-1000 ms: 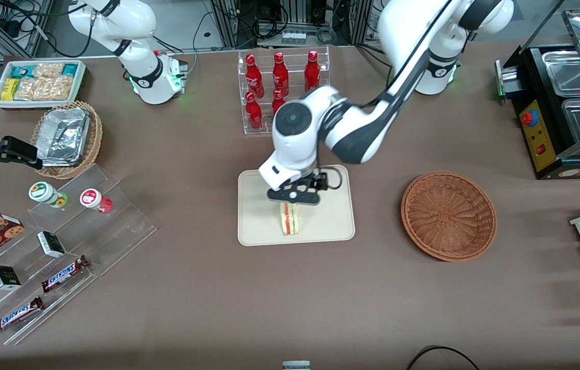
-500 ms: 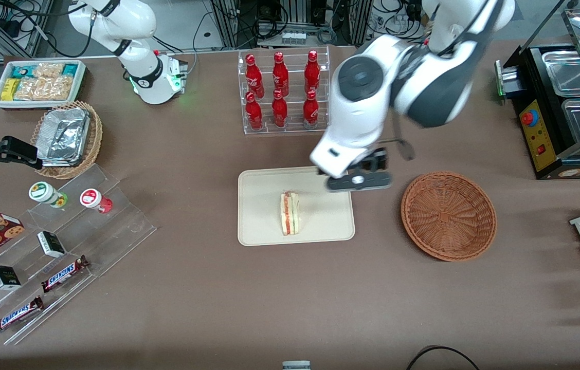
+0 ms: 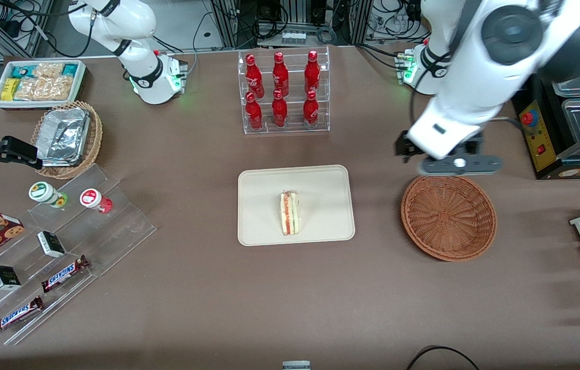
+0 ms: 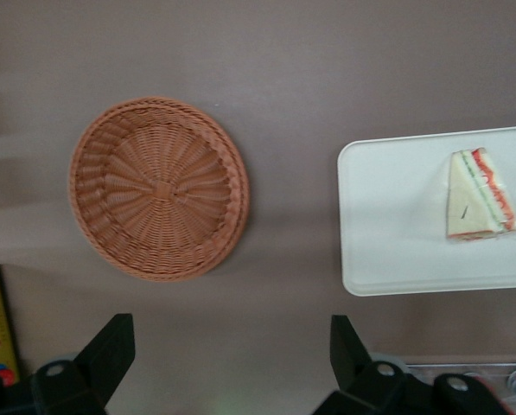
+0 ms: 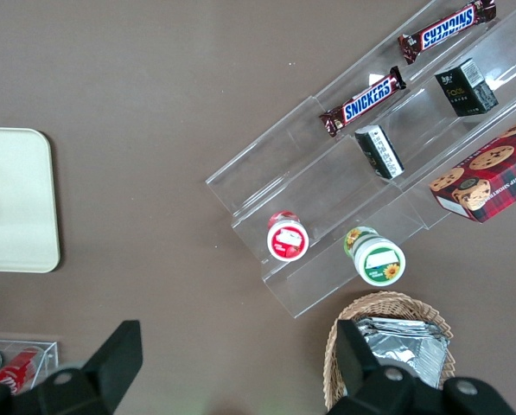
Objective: Place sandwich from basket to tray
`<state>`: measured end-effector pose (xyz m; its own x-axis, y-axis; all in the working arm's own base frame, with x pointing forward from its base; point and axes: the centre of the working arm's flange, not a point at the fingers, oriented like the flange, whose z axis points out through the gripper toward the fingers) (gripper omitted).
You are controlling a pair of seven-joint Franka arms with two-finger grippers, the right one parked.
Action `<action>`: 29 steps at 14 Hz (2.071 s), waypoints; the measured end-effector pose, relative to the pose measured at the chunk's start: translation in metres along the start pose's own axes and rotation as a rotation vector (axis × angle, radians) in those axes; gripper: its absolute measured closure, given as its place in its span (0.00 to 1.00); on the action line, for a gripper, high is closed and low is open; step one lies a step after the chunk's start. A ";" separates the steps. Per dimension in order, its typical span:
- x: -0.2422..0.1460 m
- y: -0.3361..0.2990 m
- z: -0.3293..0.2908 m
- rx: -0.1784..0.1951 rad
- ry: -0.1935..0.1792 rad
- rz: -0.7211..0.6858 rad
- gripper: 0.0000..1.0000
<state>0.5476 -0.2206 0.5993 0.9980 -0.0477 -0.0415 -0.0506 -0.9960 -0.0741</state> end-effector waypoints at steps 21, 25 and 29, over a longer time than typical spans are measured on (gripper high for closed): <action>-0.030 -0.137 -0.007 -0.020 -0.021 0.159 0.00; -0.027 -0.172 -0.004 -0.028 -0.024 0.094 0.00; -0.026 -0.190 0.000 -0.032 -0.031 0.063 0.00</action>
<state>0.5308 -0.0302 0.6146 0.9912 -0.1087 -0.0758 -0.1118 -0.9930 -0.0388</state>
